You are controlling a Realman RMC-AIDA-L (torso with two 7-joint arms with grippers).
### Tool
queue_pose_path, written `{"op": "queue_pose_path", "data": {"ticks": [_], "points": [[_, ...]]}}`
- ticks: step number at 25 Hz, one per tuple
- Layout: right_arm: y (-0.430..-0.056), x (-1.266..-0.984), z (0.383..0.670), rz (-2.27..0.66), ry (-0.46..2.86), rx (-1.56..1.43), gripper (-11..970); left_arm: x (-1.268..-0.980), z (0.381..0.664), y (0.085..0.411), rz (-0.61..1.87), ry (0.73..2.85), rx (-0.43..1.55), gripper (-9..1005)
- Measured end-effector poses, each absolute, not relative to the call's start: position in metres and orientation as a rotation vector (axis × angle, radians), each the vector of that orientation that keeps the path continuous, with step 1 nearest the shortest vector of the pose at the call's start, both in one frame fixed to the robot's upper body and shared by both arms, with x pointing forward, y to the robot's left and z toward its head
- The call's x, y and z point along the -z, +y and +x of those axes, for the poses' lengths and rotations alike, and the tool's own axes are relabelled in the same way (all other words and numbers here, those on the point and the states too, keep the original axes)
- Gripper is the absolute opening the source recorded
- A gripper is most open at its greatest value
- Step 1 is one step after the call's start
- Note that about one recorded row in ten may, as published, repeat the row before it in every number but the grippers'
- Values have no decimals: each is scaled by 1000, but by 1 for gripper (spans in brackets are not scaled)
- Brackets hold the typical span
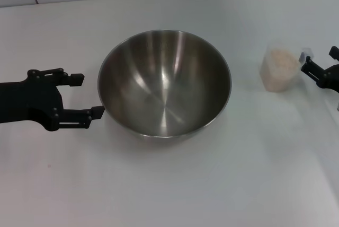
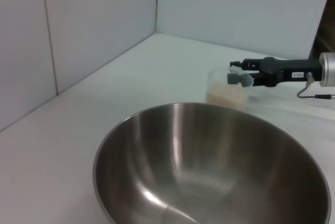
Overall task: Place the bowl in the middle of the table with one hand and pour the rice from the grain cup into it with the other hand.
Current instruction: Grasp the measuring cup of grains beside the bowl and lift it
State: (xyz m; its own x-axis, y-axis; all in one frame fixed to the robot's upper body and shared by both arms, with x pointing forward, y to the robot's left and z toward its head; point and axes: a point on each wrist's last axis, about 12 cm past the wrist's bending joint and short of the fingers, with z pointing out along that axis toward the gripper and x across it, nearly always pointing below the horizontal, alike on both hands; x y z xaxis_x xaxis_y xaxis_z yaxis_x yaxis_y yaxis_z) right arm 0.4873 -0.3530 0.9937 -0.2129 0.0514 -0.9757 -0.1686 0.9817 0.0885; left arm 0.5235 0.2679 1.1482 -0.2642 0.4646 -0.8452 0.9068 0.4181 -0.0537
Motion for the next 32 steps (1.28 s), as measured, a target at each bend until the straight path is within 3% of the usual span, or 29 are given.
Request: {"op": "queue_pose_path", "data": {"ticks": [10, 18, 29, 32], "points": [[-346, -992, 486, -100, 1772, -205, 761, -1147, 523, 266, 1185, 1896, 711, 862], [-342, -991, 486, -133, 1764, -183, 538, -1148, 525, 264, 1190, 1894, 713, 862], [-341, -994, 487, -148, 1741, -182, 65, -1148, 527, 261, 1219, 1895, 705, 862], [-339, -998, 484, -159, 1692, -176, 25, -1147, 527, 260, 1225, 1898, 704, 862]]}}
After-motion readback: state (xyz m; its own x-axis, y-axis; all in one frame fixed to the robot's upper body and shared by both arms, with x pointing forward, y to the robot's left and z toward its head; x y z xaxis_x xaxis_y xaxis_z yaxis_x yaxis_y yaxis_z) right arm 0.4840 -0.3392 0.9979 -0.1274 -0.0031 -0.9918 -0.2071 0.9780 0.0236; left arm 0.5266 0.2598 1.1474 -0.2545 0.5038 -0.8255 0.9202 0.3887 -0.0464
